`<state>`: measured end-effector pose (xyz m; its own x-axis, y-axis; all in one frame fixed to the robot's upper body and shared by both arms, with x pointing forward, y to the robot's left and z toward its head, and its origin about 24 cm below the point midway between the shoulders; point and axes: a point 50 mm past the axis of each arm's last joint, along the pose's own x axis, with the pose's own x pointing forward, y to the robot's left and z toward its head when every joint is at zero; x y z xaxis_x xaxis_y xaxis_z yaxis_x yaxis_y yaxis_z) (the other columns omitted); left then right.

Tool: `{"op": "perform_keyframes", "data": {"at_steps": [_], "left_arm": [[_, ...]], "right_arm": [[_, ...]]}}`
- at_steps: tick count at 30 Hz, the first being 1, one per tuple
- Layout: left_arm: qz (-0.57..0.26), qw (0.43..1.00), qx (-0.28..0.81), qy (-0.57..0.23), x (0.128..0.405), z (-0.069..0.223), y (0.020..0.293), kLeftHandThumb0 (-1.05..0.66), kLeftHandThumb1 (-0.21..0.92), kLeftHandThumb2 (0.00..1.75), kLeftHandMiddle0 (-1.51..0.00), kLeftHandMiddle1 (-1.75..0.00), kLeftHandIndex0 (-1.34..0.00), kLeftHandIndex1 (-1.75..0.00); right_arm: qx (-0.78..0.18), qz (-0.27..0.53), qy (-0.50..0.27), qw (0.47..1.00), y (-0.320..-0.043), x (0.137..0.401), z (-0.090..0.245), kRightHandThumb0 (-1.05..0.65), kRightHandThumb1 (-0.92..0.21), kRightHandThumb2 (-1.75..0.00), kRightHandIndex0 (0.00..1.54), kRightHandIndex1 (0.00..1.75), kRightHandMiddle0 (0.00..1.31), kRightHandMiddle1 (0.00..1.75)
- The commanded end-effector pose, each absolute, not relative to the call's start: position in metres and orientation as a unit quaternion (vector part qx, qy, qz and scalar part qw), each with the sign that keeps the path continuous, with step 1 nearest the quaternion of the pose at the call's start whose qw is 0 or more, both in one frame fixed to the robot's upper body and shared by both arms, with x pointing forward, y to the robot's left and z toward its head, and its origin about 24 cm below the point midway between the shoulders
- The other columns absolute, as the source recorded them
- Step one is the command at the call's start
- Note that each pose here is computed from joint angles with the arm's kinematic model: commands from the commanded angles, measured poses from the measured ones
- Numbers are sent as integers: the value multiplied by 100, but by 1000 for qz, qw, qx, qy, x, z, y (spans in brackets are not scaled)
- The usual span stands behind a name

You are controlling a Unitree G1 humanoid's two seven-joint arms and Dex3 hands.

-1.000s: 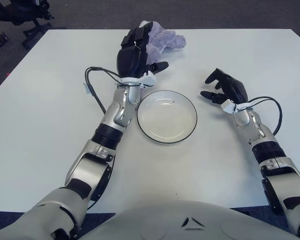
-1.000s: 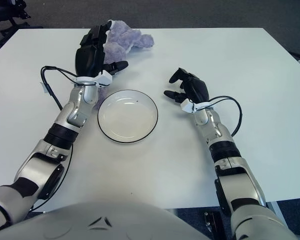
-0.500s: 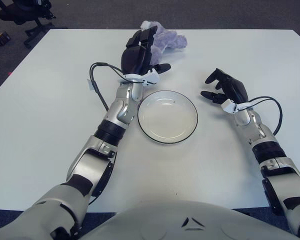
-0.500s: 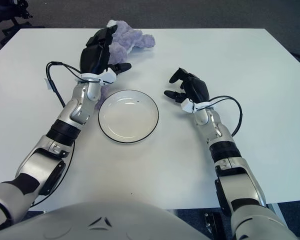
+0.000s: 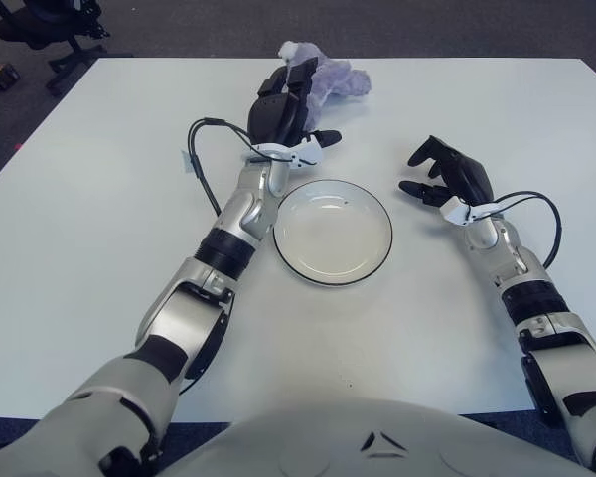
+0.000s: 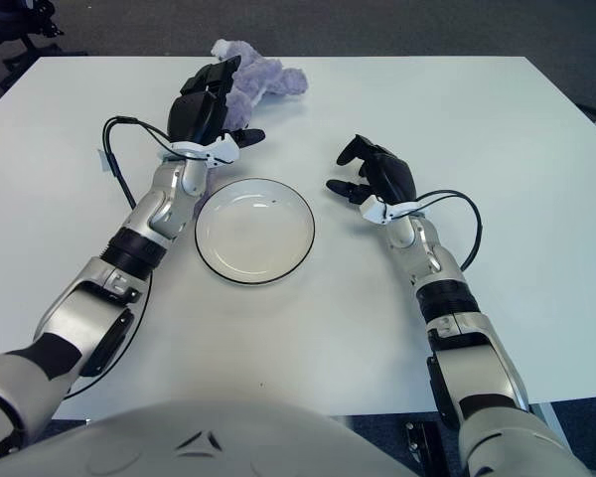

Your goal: Put the doll into the plate.

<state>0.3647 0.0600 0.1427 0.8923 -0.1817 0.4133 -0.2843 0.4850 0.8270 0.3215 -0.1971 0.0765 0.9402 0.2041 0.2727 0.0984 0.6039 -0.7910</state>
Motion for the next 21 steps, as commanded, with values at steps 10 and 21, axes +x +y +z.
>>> {"op": "perform_keyframes", "data": {"at_steps": [10, 21], "left_arm": [[63, 805, 536, -247, 382, 145, 58, -67, 92, 11, -26, 0, -31, -24], [82, 790, 553, -250, 389, 140, 62, -67, 92, 7, -22, 0, -34, -19]], "right_arm": [[-443, 34, -151, 883, -200, 320, 71, -1, -92, -30, 51, 149, 32, 134], [-444, 37, -149, 883, -200, 319, 71, -1, -92, -29, 51, 148, 33, 134]]}}
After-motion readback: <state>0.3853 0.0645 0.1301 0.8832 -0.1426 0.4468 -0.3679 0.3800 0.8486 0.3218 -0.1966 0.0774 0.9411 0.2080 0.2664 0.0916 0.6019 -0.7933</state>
